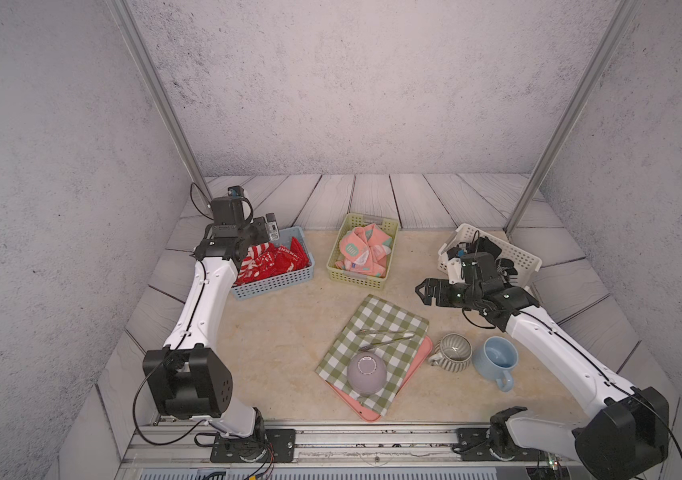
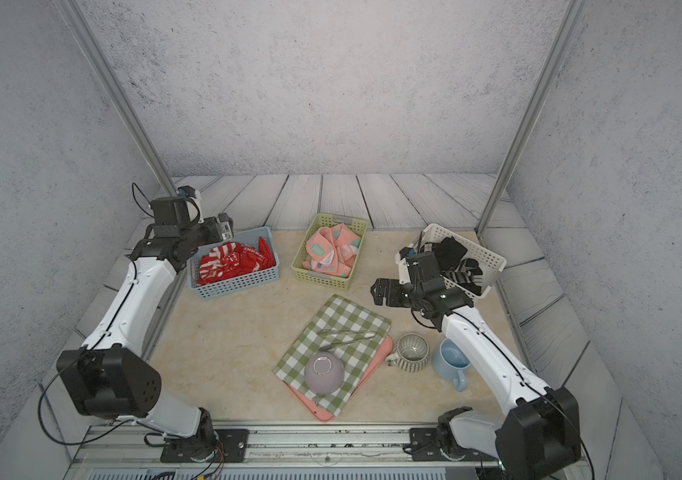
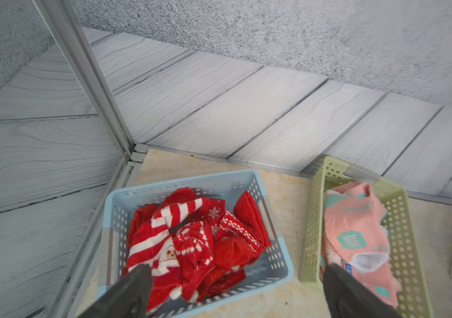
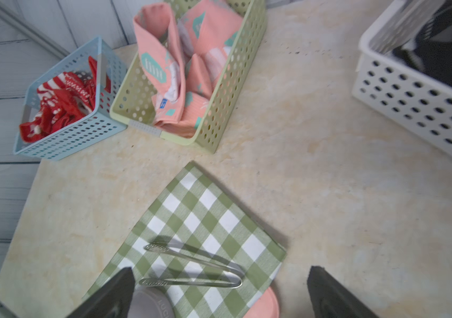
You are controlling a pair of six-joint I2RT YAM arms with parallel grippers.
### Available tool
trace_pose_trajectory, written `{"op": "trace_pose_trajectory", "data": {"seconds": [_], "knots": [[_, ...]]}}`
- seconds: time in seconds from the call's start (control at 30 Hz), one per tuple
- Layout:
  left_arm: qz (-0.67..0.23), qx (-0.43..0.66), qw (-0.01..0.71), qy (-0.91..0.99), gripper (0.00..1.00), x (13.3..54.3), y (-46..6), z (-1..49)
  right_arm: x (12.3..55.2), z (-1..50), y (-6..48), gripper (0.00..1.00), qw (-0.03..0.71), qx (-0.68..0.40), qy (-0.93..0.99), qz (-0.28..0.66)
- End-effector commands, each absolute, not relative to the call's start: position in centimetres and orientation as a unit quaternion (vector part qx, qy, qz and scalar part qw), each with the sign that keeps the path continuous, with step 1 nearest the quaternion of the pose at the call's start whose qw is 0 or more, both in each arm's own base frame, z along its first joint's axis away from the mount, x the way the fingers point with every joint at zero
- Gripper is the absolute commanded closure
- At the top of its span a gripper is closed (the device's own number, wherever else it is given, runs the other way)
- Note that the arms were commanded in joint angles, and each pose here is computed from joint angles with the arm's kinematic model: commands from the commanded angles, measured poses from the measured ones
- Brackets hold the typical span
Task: Sort the socks into the basket by color
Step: Reset both arms
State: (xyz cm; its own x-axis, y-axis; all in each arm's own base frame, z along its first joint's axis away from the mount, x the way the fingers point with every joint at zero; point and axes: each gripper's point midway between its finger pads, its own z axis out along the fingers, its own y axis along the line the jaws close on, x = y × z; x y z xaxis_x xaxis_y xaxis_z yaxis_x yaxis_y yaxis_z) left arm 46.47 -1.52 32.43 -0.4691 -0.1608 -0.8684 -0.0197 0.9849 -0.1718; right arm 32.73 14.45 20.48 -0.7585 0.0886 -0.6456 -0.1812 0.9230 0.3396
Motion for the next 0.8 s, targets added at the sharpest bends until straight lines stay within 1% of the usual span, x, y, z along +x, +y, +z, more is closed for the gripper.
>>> {"op": "trace_pose_trajectory", "data": {"seconds": [0.0,0.1,0.2,0.33,0.47,0.57,0.6,0.67,0.77], "knots": [[-0.075,-0.027,0.509,0.857,0.00,44.4,-3.1,32.5,33.4,20.8,11.8,0.01,0.384,-0.012,0.914,0.131],[-0.085,-0.010,0.514,0.853,0.00,42.3,-4.6,32.6,33.7,20.4,10.2,0.01,0.400,0.008,0.912,0.094],[-0.089,0.016,0.518,0.851,0.00,40.5,-6.2,32.2,33.9,20.7,9.8,0.01,0.435,0.006,0.895,0.103],[-0.086,0.050,0.512,0.853,0.00,38.7,-8.0,30.3,33.9,20.7,8.7,0.01,0.478,0.005,0.874,0.083],[-0.100,0.054,0.512,0.851,0.00,37.5,-8.7,28.8,33.7,19.9,7.1,0.01,0.480,0.005,0.877,0.032],[-0.099,0.081,0.510,0.850,0.00,36.9,-9.9,27.9,33.6,19.0,5.6,0.01,0.469,0.007,0.883,-0.017],[-0.094,0.088,0.510,0.850,0.00,36.8,-10.2,27.7,33.5,19.0,4.9,0.01,0.470,0.016,0.882,-0.033],[-0.096,0.101,0.511,0.848,0.00,36.6,-10.9,27.2,33.4,19.3,2.6,0.01,0.490,0.068,0.866,-0.074],[-0.099,0.097,0.508,0.850,0.00,36.7,-11.0,26.1,33.3,19.4,0.9,0.01,0.524,0.118,0.839,-0.090]]}}
